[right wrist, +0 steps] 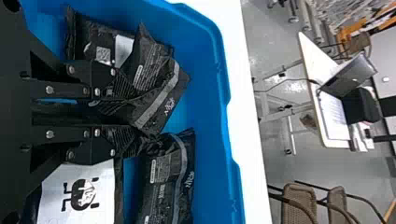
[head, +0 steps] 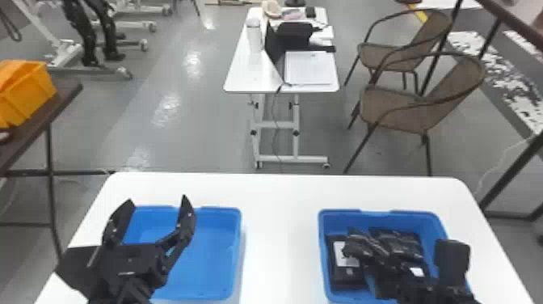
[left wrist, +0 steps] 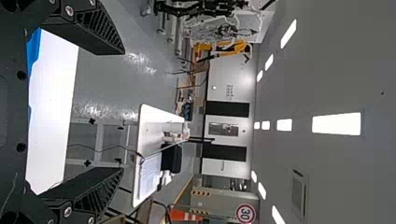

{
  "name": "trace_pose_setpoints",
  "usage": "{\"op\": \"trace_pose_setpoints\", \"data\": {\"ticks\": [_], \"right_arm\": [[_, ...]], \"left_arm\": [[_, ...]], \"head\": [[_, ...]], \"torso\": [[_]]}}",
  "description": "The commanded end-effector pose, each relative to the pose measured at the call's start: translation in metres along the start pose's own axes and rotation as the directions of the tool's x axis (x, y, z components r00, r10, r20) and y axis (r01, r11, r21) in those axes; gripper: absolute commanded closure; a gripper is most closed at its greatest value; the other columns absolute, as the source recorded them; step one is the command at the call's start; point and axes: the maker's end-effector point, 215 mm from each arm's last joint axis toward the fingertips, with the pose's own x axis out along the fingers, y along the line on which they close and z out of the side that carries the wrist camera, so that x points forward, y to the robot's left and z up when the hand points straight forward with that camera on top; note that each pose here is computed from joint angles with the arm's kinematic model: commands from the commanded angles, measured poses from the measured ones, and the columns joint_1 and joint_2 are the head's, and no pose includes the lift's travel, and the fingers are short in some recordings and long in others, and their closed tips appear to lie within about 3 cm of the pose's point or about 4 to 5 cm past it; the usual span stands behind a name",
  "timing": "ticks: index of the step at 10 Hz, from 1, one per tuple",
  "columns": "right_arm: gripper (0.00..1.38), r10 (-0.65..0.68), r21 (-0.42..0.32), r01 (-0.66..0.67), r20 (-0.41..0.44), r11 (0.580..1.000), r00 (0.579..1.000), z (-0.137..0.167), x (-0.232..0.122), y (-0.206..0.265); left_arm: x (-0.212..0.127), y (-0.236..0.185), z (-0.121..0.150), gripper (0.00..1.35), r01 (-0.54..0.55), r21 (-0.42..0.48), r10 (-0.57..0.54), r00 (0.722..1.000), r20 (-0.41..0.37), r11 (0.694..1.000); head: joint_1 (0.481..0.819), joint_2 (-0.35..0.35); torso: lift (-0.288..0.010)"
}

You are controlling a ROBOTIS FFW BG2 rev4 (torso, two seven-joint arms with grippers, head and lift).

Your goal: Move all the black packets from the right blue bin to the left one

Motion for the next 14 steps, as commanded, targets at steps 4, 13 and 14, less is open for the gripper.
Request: {"op": "trace_pose_setpoints", "data": {"ticks": [4, 13, 14], "right_arm": [[1.29, 0.180, -0.100, -0.162, 0.211, 0.982, 0.961, 0.126, -0.035, 0.061], [1.29, 0.740, -0.315, -0.701, 0.006, 0.639, 0.672, 0.179, 0.017, 0.288], [1.29, 0.754, -0.317, -0.716, -0.004, 0.622, 0.657, 0.178, 0.016, 0.298]], "left_arm": [[0.016, 0.008, 0.014, 0.14, -0.021, -0.199, 0.022, 1.000, 0.004, 0.980], [0.063, -0.081, 0.013, 0.13, 0.225, -0.573, -0.330, 0.940, -0.086, 0.788], [0.064, -0.090, 0.011, 0.14, 0.249, -0.582, -0.364, 0.927, -0.088, 0.774]], "head": [[0.695, 0.074], [0.695, 0.241], [0.695, 0.241]], "torso": [[0.000], [0.000], [0.000]]}}
